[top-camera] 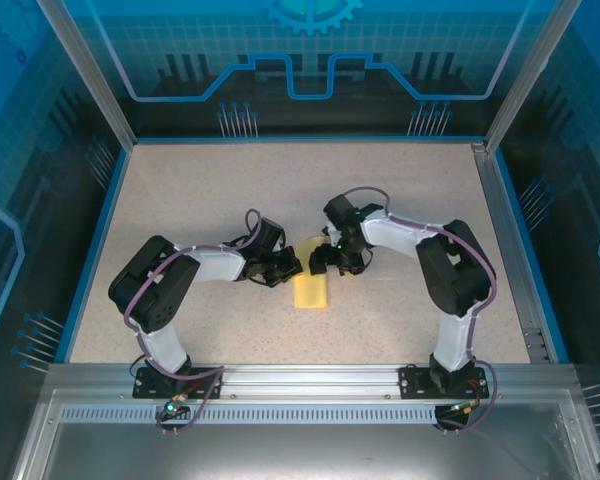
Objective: Fold a paper plane with a square sheet of paper (pick it up from the middle)
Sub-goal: Hold the square sheet of paper at the center of the table, then fold the square sheet of paper in half at the center of the table.
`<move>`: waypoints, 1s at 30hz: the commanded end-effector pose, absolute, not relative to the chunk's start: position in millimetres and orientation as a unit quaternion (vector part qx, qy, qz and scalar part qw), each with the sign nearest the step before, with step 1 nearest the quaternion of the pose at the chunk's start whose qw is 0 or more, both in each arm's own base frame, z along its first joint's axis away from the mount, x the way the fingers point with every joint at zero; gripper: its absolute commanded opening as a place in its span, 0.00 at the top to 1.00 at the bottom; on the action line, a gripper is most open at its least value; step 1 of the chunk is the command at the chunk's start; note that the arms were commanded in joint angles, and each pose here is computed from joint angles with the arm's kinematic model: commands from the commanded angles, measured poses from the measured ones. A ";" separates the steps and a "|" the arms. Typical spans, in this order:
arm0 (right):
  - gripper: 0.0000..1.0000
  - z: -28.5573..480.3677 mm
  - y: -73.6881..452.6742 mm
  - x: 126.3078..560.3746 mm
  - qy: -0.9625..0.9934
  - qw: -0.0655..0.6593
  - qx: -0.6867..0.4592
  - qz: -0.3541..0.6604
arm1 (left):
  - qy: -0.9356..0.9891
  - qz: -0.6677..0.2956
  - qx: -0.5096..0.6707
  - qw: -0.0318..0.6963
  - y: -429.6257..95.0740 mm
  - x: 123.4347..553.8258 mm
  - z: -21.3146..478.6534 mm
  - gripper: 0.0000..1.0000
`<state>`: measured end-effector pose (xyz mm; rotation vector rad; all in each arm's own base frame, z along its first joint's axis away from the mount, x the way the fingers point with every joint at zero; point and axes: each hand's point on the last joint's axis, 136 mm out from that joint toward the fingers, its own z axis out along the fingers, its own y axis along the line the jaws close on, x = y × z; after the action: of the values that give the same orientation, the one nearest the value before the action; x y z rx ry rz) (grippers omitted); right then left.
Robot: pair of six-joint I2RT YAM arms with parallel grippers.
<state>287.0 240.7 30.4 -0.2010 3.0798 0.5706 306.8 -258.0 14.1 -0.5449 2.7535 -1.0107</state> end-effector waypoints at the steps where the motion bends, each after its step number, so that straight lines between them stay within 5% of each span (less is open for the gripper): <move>1: 0.30 57.2 244.1 300.8 0.964 0.040 -0.042 0.259 | 0.934 -0.301 -0.181 0.058 -249.7 295.1 -6.1 1.00; 6: 0.77 65.8 262.9 291.8 0.938 0.035 -0.049 0.341 | 0.934 -0.302 -0.179 0.057 -250.5 295.2 -5.3 1.00; 10: 0.99 61.6 276.0 287.2 0.929 0.024 -0.057 0.366 | 0.934 -0.303 -0.180 0.057 -250.6 295.5 -5.6 1.00; 30: 1.00 3.4 257.6 271.7 0.933 -0.025 -0.029 0.358 | 0.935 -0.300 -0.182 0.055 -249.8 294.2 -8.3 1.00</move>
<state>275.9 263.4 13.4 -0.1053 2.9694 1.1021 306.9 -258.0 13.8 -0.5426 2.7564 -1.0079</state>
